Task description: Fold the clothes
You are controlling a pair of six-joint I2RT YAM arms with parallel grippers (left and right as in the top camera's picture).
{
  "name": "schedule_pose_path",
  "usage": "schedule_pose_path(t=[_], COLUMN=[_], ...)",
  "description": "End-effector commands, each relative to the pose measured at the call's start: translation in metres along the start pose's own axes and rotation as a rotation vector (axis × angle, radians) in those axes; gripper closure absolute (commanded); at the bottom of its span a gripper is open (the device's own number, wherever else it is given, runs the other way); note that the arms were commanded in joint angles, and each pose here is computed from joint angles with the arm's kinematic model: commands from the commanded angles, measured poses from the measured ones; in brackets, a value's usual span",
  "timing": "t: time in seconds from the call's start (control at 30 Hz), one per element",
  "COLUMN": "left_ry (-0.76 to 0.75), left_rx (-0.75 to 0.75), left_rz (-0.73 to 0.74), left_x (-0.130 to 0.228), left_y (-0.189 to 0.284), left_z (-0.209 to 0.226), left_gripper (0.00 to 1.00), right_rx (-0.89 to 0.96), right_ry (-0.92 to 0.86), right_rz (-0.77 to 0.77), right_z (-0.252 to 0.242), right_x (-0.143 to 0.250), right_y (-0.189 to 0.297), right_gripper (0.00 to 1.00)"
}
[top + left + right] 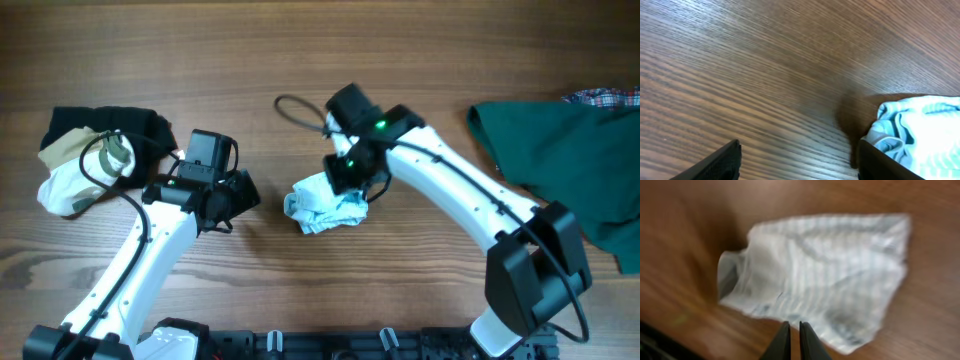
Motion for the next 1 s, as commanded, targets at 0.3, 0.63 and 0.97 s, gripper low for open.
schedule_pose_path(t=[0.3,0.63,0.97], left_ry=[0.006,0.003,-0.391], left_rx=[0.027,0.108,0.452], left_rz=[-0.025,-0.003,-0.051], left_x=[-0.007,-0.005,-0.007], left_y=[0.003,0.004,0.017], left_z=[-0.004,-0.015,-0.065], left_gripper=[0.27,0.18,0.17], right_rx=[0.030,-0.018,-0.171], right_ry=[-0.096,-0.046,0.030], right_rz=[0.143,0.266,-0.017], right_z=[-0.036,-0.030,0.003], right_x=[0.006,0.040,0.018], right_y=[-0.050,-0.062,0.034], right_gripper=[0.95,0.95,0.66])
Point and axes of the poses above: each gripper's point midway between its finger pads, its own y axis back along the fingers, its own z axis along the line the jaws close on, x = y × z, the point moved 4 cm from there along y, back along the fingers, and after that the axes turned 15 degrees about -y, right-handed, at the moved point
